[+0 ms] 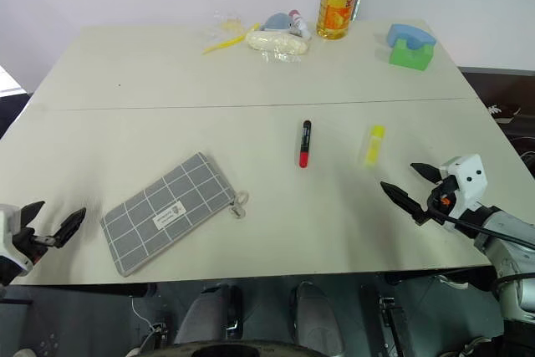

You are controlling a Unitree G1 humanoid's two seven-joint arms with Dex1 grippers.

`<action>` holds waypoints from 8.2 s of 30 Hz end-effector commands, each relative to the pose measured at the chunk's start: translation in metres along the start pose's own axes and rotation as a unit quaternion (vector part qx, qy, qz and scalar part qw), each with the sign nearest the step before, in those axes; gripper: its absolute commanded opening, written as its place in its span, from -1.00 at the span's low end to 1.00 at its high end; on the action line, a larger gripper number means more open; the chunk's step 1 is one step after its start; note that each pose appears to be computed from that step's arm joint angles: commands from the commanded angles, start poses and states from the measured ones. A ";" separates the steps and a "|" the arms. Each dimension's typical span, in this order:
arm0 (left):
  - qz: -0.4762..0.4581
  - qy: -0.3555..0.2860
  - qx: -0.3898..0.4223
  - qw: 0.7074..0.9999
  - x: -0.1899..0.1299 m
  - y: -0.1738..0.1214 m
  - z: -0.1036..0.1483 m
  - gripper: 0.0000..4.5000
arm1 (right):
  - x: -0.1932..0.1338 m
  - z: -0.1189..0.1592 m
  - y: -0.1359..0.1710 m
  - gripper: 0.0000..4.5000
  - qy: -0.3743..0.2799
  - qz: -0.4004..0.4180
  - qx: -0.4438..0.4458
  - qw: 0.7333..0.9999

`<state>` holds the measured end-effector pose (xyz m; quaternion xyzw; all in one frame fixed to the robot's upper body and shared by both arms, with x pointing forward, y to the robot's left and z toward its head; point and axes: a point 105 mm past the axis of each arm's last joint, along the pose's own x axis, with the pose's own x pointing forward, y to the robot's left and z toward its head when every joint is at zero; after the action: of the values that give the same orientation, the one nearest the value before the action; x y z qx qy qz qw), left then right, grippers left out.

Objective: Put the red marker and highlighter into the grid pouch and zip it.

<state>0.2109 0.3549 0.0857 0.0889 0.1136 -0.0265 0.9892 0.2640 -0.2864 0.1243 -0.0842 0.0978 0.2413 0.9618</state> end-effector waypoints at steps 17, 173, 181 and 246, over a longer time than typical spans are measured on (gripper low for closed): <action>-0.065 -0.059 0.101 0.991 0.007 -0.021 0.033 1.00 | 0.019 0.022 0.016 0.97 -0.037 0.025 -0.028 0.999; -0.294 -0.332 0.341 0.829 0.036 -0.189 0.092 -1.00 | 0.158 0.070 0.148 -0.97 -0.027 0.126 -0.011 0.992; -0.268 -0.315 0.311 0.856 0.056 -0.199 0.090 -1.00 | 0.147 0.084 0.189 -0.97 -0.043 0.204 -0.129 0.970; -0.238 -0.308 0.167 0.906 0.094 -0.205 0.112 -1.00 | 0.145 0.078 0.085 -0.85 0.013 -0.057 -0.197 0.979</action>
<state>0.3155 0.1321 0.1196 0.2308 -0.1558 -0.3022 0.9117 0.3666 -0.1442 0.1353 -0.2539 0.1175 0.1644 0.9459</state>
